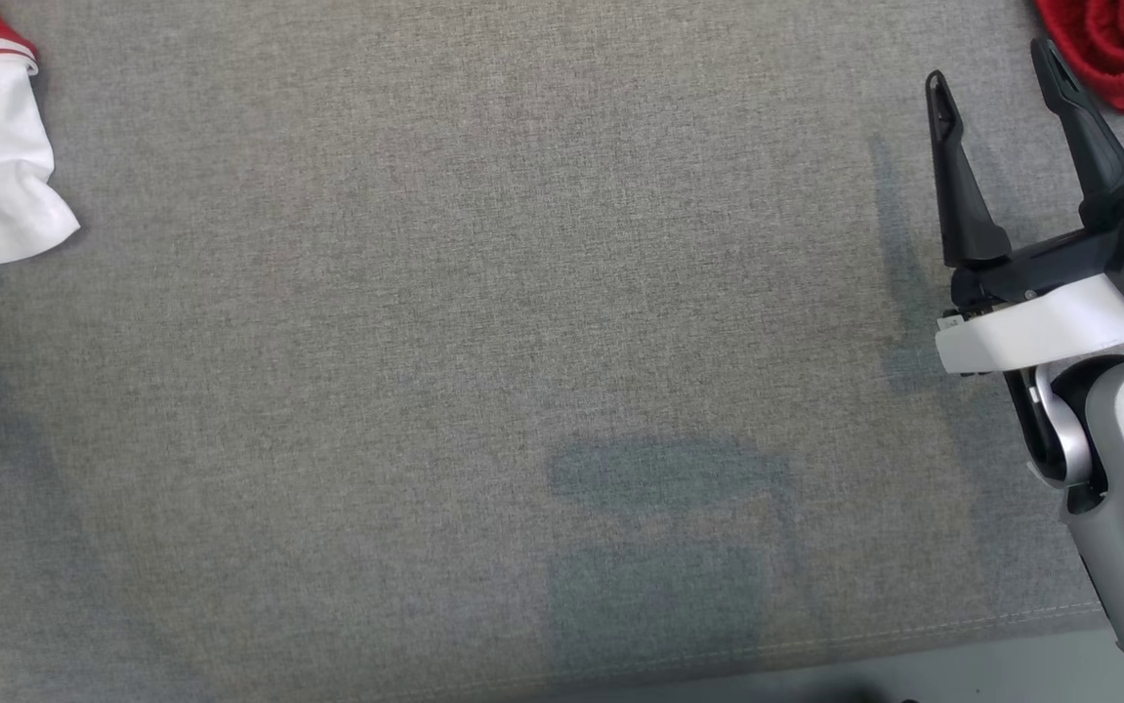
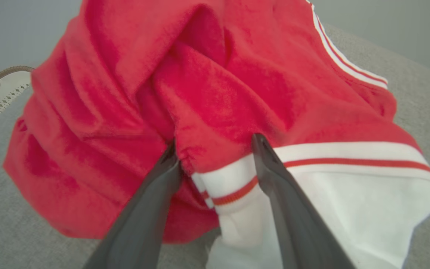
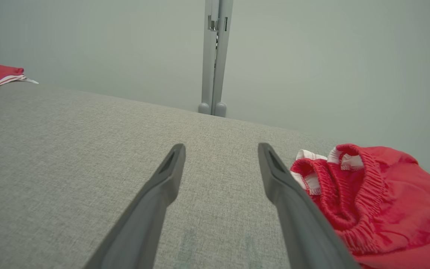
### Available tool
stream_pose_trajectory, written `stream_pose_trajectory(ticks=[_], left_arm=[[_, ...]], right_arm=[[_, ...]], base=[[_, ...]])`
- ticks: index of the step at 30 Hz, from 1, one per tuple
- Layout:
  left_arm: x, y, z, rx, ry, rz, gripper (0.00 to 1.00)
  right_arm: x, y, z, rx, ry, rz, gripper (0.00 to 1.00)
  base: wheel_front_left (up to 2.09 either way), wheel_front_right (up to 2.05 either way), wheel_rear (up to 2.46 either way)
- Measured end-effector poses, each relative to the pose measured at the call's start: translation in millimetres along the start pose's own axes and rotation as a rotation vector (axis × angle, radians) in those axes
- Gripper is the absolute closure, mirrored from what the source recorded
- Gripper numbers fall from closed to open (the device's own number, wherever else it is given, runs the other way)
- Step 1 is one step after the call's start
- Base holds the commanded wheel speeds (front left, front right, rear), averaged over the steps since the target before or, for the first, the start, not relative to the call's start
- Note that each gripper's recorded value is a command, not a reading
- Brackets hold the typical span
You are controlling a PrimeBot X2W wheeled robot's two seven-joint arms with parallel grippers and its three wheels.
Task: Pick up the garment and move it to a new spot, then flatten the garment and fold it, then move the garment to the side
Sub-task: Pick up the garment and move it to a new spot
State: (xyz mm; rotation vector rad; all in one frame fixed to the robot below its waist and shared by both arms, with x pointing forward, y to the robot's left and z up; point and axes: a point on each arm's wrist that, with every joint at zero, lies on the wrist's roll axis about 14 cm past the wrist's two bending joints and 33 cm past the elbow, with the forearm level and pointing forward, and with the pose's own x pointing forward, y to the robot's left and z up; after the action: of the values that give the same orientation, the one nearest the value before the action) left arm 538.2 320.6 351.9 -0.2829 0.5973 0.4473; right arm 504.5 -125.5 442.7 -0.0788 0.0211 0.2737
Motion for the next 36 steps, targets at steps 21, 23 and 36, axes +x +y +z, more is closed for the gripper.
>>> stream_pose_trajectory(ticks=[21,23,36], left_arm=[[-41.8,-25.0,86.0,0.107,-0.317,-0.091,1.00],[-52.7,-32.5,103.5,0.129,-0.380,-0.125,1.00],[-147.4,-95.0,190.3,0.238,-0.701,-0.387,1.00]], right_arm=[[-0.2,11.5,33.5,0.016,-0.087,0.010,0.00],[-1.6,13.5,39.0,0.019,-0.098,0.009,0.00],[-23.9,36.9,78.7,0.089,-0.165,0.016,0.00]], base=[[0.00,0.00,0.00],[0.00,0.00,0.00],[0.00,0.00,0.00]])
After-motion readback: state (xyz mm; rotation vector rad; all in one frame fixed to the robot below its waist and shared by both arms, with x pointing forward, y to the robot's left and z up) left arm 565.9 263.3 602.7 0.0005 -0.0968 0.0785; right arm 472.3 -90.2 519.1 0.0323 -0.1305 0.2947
